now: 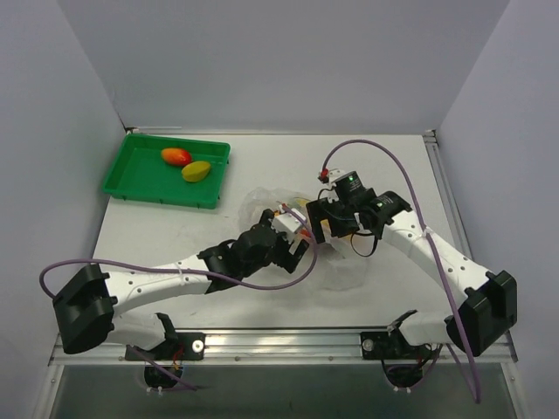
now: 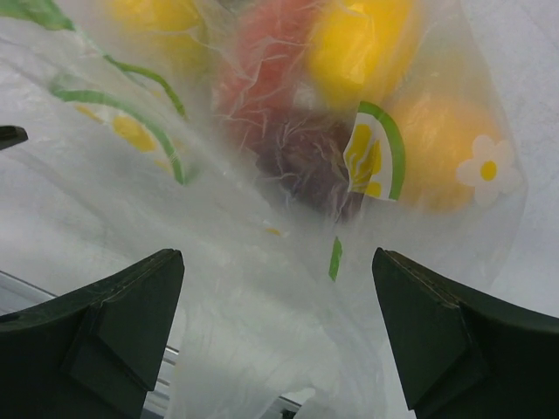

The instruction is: Untie the knot of the plastic bag and take out the fruit

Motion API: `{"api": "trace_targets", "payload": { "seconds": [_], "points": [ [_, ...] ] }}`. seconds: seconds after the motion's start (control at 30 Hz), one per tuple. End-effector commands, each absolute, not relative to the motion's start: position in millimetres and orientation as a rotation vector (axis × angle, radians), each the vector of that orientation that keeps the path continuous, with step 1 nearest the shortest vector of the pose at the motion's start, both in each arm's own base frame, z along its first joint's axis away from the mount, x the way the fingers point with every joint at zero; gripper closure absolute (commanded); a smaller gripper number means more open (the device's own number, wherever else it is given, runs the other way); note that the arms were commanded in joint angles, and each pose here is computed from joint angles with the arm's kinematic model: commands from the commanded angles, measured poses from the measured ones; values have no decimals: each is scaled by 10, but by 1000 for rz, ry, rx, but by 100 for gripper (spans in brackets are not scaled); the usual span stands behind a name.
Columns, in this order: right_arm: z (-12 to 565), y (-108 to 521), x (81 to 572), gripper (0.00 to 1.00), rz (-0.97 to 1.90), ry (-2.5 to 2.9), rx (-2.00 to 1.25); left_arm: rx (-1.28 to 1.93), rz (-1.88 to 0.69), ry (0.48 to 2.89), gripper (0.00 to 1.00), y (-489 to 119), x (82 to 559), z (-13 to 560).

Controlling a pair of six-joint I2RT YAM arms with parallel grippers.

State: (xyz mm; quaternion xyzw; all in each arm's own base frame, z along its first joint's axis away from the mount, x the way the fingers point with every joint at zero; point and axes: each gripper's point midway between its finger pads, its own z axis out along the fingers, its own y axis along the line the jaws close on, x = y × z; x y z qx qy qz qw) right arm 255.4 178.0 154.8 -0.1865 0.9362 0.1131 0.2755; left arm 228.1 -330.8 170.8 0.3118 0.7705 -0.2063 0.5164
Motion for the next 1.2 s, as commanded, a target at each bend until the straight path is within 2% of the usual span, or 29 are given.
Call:
{"api": "trace_targets", "payload": {
  "seconds": [0.0,0.1,0.13,0.2,0.23,0.33,0.53,0.8,0.9,1.17],
  "points": [
    [1412,1729,2745,7,252,2495,-484,764,-591,1728,7,-3616,2304,1899],
    [1247,1617,2841,24,199,2533,-415,826,-568,1726,6,-3706,2307,1788],
    [1222,1611,2869,37,196,2534,-400,842,-564,1722,6,-3729,2307,1771],
    [1203,1572,2884,53,192,2533,-379,872,-550,1714,4,-3769,2319,1724],
    [1212,1573,2891,69,196,2528,-375,904,-530,1701,4,-3787,2334,1691],
    [1281,1605,2882,98,235,2507,-361,949,-499,1669,3,-3829,2370,1684],
    [1383,1732,2785,100,360,2486,-352,1053,-453,1570,3,-4026,2471,1741],
    [1457,1765,2798,100,379,2466,-345,1178,-478,1575,3,-4249,2579,1417],
    [1503,1708,2856,100,343,2449,-316,1187,-537,1649,7,-4229,2563,1174],
    [1676,1439,3143,100,301,2387,-92,1200,-867,1924,24,-4125,1888,616]
  ]
}}
